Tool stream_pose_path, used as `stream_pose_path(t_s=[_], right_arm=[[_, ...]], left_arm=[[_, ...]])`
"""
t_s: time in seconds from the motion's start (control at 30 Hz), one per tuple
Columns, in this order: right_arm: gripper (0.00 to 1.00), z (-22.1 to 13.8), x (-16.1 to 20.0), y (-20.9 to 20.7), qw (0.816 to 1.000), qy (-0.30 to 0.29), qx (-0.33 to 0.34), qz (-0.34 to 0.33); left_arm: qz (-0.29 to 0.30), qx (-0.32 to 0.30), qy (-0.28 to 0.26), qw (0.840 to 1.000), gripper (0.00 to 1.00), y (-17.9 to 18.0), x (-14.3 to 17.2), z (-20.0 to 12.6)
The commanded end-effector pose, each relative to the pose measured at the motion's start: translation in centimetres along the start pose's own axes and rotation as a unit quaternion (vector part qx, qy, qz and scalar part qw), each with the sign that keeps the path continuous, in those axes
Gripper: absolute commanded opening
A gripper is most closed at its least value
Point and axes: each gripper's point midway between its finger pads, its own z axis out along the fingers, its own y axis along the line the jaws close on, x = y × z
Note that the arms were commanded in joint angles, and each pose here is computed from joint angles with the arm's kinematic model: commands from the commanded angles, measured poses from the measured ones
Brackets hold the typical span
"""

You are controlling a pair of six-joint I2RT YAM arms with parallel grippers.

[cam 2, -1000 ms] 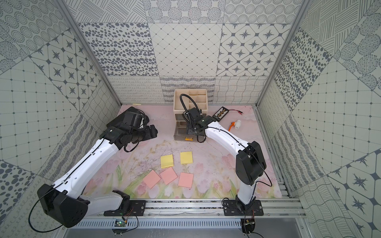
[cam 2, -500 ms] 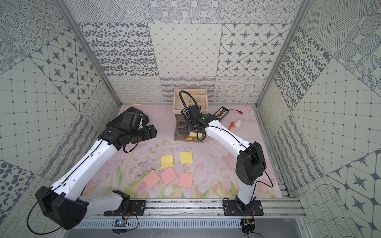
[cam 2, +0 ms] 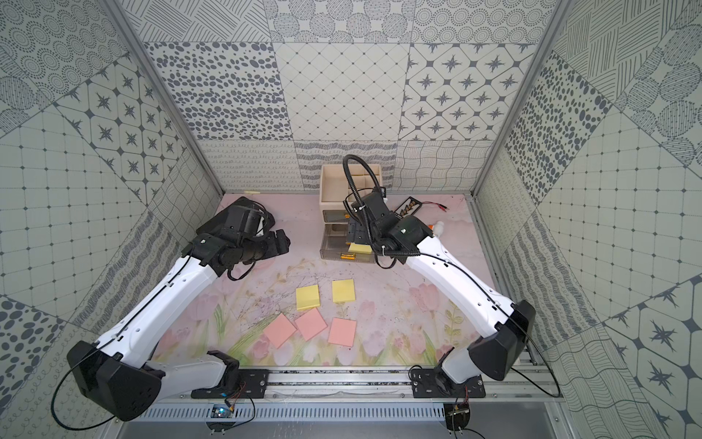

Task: Please put the sticky notes in the drawer by color
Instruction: Place the sticky notes in the drawer.

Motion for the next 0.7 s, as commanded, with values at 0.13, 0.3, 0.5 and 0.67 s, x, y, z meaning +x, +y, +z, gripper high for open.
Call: stream_pose_path(t_s=[0.13, 0.3, 0.5, 0.67], right_arm=[[0.99, 4.0, 12.5, 0.7, 0.992, 0.113, 0.041, -0.03], [0.99, 6.6, 16.6, 1.3, 0.985, 0.154, 0.058, -0.041], [0.99, 9.8, 18.3, 3.0, 0.984, 0.163, 0.046, -0.049], [0.99, 12.2, 19.5, 4.3, 0.979, 0.18, 0.039, -0.088]], left_arm=[[0.009, 0.0, -0.007, 1.0, 0.92, 0.1, -0.3, -1.6], [0.006, -0.004, -0.015, 1.0, 0.92, 0.8, 0.1, -3.0], [-0.002, -0.002, -0.03, 1.0, 0.92, 1.4, 0.4, -4.9], [-0.001, -0.013, -0.031, 0.999, 0.92, 1.9, 0.6, -5.4]])
